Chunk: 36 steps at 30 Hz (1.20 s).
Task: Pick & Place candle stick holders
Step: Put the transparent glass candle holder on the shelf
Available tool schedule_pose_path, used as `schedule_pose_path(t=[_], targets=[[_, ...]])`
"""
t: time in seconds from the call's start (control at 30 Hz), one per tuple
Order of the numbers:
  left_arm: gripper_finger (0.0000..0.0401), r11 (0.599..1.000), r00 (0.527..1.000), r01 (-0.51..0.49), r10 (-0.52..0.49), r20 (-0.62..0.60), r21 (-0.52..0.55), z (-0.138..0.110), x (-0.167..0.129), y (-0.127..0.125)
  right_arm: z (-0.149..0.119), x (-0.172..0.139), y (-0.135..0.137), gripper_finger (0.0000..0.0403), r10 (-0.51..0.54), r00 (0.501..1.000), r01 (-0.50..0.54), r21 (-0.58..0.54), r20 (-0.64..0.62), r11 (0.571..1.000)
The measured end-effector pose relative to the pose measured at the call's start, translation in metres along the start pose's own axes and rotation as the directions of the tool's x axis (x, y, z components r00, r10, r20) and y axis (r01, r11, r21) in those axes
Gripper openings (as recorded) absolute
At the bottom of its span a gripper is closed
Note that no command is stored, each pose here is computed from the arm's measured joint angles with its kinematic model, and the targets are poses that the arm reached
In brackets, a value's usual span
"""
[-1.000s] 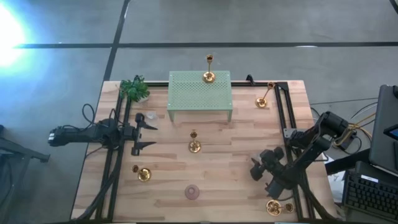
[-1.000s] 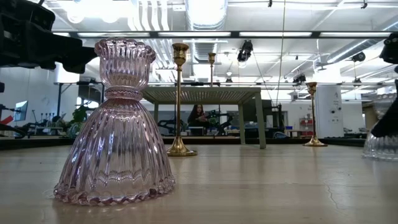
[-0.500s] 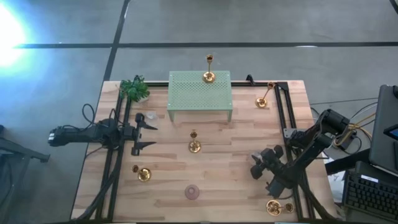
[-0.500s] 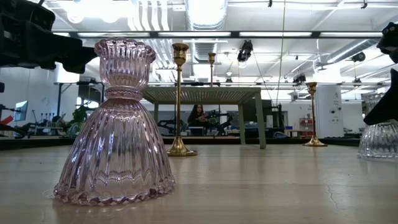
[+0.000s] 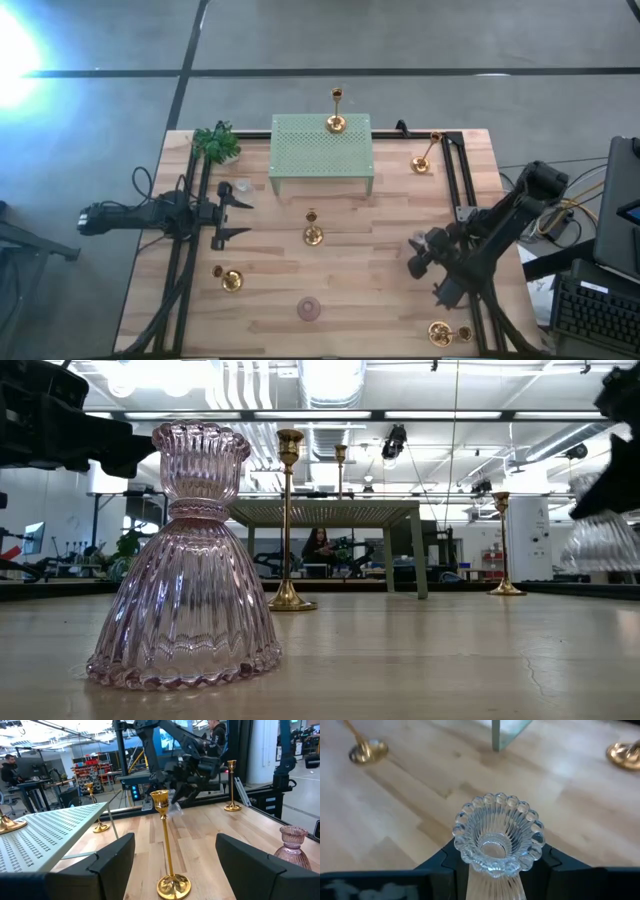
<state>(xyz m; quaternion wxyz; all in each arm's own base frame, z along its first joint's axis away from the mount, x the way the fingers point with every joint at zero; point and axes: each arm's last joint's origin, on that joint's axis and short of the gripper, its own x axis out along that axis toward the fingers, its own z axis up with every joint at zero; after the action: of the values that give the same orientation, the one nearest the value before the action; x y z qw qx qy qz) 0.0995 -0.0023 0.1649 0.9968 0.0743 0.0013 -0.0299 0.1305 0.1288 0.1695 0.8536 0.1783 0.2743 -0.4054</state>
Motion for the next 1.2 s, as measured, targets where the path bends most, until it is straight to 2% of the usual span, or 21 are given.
schedule_pose_path(t=[0.3,0.47,0.63,0.77,1.0,1.2], targets=[[0.0282,1.0,1.0,0.0,0.0,0.0,0.0,0.0,0.0,0.0,0.069,-0.008,-0.032,0.012,0.095,0.995,-0.095,0.017,-0.015,0.995],[0.0282,1.0,1.0,0.0,0.0,-0.001,0.0,0.0,0.0,0.0,0.107,-0.009,-0.047,0.012,0.177,0.981,-0.179,0.015,0.073,0.984],[0.0282,1.0,1.0,0.0,0.0,0.0,0.0,0.0,0.0,0.0,0.143,-0.008,-0.054,0.012,0.261,0.947,-0.258,-0.043,0.187,0.965],[0.0282,1.0,1.0,0.0,0.0,-0.001,0.0,0.0,0.0,0.0,0.164,0.001,-0.06,0.012,0.288,0.934,-0.277,-0.081,0.213,0.957],[0.0282,1.0,1.0,0.0,0.0,-0.001,0.0,0.0,0.0,0.0,0.191,0.034,-0.066,0.012,0.35,0.921,-0.328,-0.147,0.168,0.933],[0.0282,1.0,1.0,0.0,0.0,-0.001,0.0,0.0,0.0,0.0,0.232,0.053,-0.072,0.012,0.335,0.928,-0.297,-0.217,0.163,0.93]])
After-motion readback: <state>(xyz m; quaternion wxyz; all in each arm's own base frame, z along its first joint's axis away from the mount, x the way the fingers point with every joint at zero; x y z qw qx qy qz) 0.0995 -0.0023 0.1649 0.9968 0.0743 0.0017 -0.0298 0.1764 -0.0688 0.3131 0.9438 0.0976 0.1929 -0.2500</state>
